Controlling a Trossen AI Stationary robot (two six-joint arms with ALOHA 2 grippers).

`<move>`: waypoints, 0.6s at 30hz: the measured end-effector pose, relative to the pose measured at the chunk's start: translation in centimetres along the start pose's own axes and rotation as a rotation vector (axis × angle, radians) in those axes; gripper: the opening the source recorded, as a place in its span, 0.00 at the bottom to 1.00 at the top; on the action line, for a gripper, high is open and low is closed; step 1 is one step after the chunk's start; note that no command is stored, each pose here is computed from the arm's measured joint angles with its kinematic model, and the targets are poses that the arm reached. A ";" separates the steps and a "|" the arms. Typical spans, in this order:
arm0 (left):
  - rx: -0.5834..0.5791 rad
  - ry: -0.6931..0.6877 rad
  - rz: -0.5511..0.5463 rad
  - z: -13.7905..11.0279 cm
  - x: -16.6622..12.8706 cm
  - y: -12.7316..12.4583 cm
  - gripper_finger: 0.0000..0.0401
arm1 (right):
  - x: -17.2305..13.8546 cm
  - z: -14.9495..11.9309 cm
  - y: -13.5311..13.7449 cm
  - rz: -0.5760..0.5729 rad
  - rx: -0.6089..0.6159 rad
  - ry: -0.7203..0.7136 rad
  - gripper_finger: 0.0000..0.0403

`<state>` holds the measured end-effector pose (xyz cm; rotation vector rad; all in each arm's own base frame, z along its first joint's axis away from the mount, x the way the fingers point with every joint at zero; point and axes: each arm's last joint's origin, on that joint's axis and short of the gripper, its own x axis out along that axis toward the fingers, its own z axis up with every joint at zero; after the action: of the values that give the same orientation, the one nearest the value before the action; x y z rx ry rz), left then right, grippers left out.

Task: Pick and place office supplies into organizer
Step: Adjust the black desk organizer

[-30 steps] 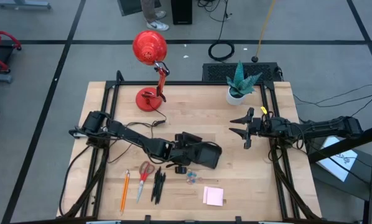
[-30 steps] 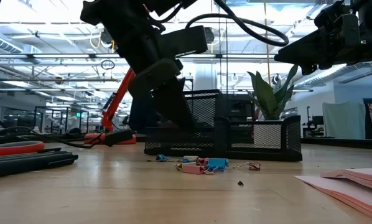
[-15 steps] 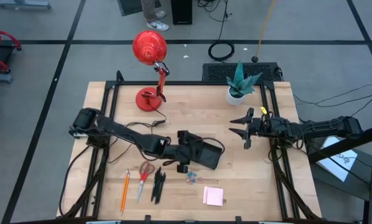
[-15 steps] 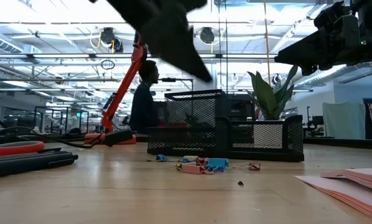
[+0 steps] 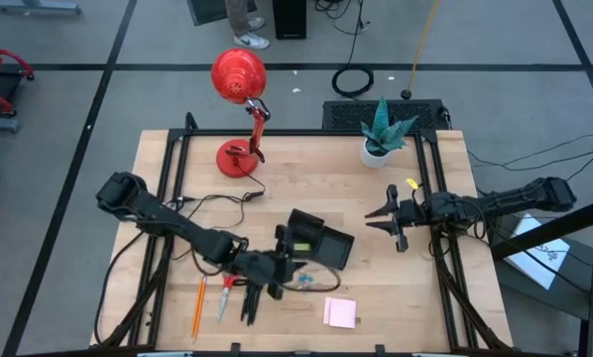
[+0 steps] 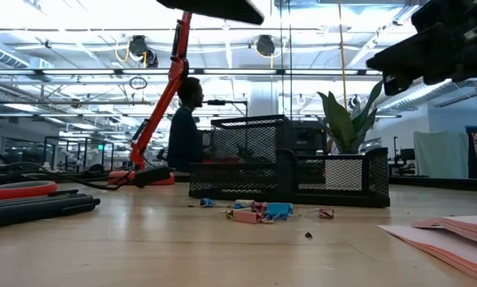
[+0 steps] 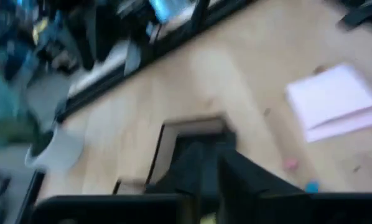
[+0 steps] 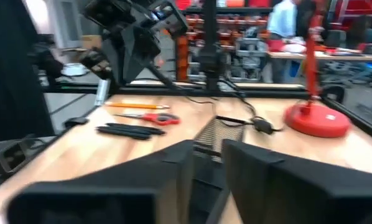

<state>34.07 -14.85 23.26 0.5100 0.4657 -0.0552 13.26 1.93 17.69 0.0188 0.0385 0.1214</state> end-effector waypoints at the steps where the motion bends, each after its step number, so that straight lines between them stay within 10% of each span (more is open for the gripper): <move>1: -0.001 -0.030 0.000 -0.6 0.0 -0.1 0.05 | 0.0 0.1 0.3 0.027 -0.002 -0.011 0.08; 18: -0.355 -0.040 -0.238 -10.9 0.8 0.1 0.01 | 2.9 -1.0 6.2 0.058 0.055 0.145 0.00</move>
<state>30.29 -9.48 14.51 0.1033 0.4834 -0.2068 15.30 8.49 16.71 0.0663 0.1865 0.1800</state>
